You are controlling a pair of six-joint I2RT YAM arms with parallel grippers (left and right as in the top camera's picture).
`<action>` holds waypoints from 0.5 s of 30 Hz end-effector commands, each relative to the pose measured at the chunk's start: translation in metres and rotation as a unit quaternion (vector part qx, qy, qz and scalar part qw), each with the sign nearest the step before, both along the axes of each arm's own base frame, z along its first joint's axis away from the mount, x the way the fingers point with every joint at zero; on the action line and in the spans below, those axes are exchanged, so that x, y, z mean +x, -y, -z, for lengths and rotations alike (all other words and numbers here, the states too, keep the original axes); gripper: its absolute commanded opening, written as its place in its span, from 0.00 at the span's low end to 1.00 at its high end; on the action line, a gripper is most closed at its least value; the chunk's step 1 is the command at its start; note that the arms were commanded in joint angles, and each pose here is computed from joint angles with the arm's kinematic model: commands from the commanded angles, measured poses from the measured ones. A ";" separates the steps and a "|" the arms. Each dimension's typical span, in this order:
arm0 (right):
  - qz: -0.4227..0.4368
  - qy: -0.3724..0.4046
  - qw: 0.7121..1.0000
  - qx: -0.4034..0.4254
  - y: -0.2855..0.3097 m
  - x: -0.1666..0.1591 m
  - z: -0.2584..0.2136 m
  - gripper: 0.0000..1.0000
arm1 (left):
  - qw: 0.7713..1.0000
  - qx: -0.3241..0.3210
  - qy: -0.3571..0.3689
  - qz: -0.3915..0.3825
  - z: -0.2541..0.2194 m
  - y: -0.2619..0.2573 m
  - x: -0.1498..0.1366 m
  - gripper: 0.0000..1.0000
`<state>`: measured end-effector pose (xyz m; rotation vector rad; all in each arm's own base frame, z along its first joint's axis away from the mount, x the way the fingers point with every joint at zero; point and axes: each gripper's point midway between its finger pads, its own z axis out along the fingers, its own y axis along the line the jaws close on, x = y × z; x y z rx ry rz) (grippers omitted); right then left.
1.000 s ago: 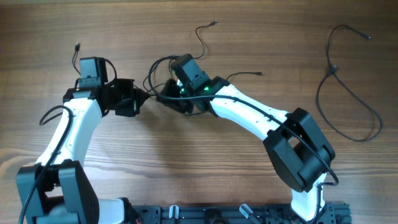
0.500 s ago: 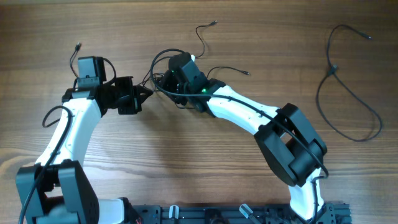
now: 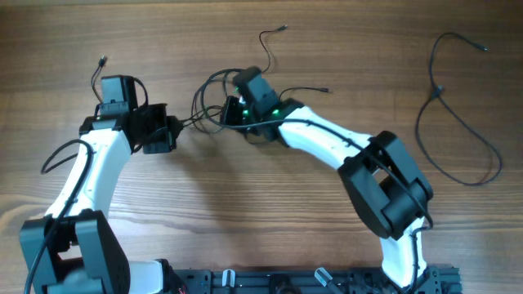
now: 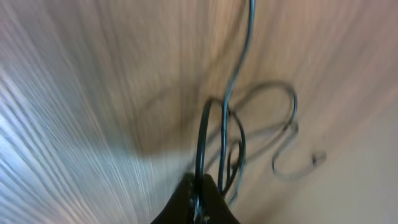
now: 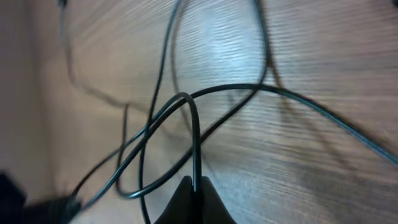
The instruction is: Untangle cables
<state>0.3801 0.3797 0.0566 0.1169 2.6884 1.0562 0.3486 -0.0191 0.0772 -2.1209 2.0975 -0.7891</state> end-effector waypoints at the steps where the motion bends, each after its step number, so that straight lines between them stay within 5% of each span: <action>1: -0.125 0.021 0.988 0.087 0.001 -0.011 -0.044 0.04 | 0.996 0.089 -0.006 -0.029 0.002 -0.034 -0.001 0.04; 15: -0.133 0.236 0.961 0.062 0.050 -0.005 -0.205 0.04 | 0.957 0.274 -0.063 -0.067 0.013 -0.099 -0.026 0.04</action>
